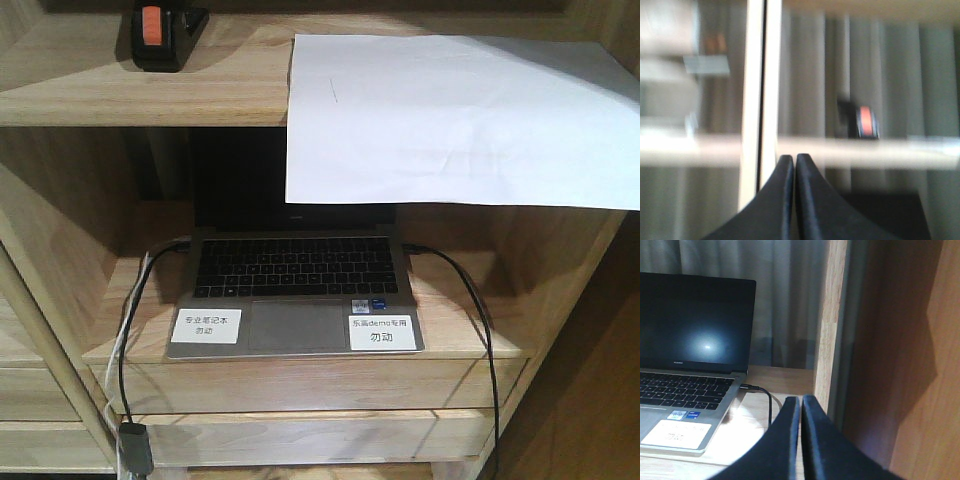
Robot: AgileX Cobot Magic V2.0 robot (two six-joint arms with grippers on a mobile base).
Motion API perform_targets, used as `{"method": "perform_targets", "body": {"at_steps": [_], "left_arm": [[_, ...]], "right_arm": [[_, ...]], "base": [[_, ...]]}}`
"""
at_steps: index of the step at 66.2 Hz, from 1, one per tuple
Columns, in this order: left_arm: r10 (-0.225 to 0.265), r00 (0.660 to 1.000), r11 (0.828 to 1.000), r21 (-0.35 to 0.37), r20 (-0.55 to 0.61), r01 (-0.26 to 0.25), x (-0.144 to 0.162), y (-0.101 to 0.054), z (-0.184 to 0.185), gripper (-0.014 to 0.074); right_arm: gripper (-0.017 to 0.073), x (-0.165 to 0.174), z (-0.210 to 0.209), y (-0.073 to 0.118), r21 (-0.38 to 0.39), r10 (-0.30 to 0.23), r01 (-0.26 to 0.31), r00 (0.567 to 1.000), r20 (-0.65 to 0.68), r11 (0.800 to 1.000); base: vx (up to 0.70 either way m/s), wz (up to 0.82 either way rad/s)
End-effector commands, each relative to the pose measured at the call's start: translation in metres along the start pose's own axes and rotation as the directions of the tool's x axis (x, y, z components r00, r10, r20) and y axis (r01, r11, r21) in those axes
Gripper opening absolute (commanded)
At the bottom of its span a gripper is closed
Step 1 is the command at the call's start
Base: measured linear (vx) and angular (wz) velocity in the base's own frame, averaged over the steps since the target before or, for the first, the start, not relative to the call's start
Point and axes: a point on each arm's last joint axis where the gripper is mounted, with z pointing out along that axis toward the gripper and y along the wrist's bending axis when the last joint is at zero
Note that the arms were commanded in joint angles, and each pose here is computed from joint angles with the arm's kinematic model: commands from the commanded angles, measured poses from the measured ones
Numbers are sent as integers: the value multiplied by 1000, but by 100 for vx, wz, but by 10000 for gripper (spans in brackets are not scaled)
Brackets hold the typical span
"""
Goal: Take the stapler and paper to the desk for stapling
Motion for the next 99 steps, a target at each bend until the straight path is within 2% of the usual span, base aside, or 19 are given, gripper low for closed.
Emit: {"method": "perform_targets", "body": {"at_steps": [1,13,26,29,61,70,92,99], "left_arm": [[-13,1000,1000,0,-12,13,-27,-1,11,-7],[-23,989,1000,-25,-149,19,-59,-2,36,-7],[-96,967,995,-35,-237,90,-77,-4,58,-7],[-96,963,995,-37,-252,90,-76,-4,61,-7],[-84,967,996,-36,-242,78,-76,-4,64,22],[-74,968,997,-34,-240,68,-76,-4,64,97],[-76,970,997,-33,-232,70,-77,-4,65,428],[-76,971,997,-32,-228,70,-77,-4,65,455]], "right_arm": [[-9,-7,-1,0,3,-15,15,996,90,1000],[-9,-7,-1,0,3,-15,15,996,90,1000],[-9,-7,-1,0,3,-15,15,996,90,1000],[-9,-7,-1,0,3,-15,15,996,90,1000],[-9,-7,-1,0,3,-15,15,996,90,1000],[-9,-7,-1,0,3,-15,15,996,90,1000],[-9,-7,-1,0,3,-15,15,996,90,1000],[-9,-7,-1,0,3,-15,15,996,90,1000]], "base": [[0,0],[0,0],[0,0],[0,0],[0,0],[0,0],[0,0],[0,0]]}}
